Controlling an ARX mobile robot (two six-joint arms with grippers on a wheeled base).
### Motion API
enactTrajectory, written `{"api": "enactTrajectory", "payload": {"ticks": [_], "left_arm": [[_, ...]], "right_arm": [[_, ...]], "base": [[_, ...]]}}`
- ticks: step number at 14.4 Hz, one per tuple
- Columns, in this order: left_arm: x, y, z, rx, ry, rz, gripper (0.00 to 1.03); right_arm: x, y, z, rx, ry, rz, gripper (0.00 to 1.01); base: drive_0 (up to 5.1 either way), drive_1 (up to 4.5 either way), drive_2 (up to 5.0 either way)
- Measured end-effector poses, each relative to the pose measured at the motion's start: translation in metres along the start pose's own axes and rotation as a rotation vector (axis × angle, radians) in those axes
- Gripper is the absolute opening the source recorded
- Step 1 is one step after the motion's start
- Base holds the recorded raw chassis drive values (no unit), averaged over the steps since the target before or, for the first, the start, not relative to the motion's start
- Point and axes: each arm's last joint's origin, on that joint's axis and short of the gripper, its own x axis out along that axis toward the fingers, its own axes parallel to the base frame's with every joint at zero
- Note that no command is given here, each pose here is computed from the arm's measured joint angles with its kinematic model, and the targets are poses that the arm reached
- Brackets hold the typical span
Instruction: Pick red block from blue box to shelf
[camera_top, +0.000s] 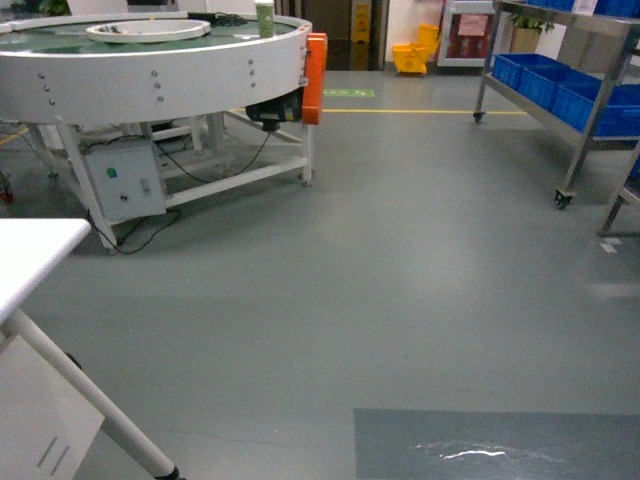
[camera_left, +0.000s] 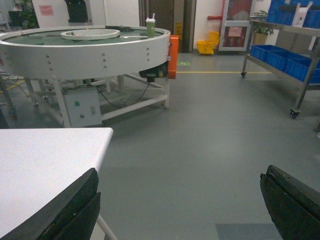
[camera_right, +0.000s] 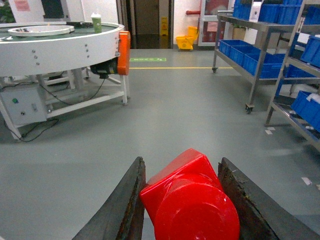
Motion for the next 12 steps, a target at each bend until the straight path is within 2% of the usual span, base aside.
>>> {"api": "enactTrajectory", "payload": {"ticks": [5,12], "left_arm": [[0.0,0.0,0.0,0.0,0.0,0.0,0.98],[0.0,0.0,-0.0002,0.0,0.002,0.0,0.98]], "right_arm": [[0.0,0.0,0.0,0.0,0.0,0.0,0.36],[0.0,0.0,0.0001,0.0,-0.001,0.0,0.36]], "base": [[-1.3,-1.35,-1.3],[0.0,4.24,-4.3]]}}
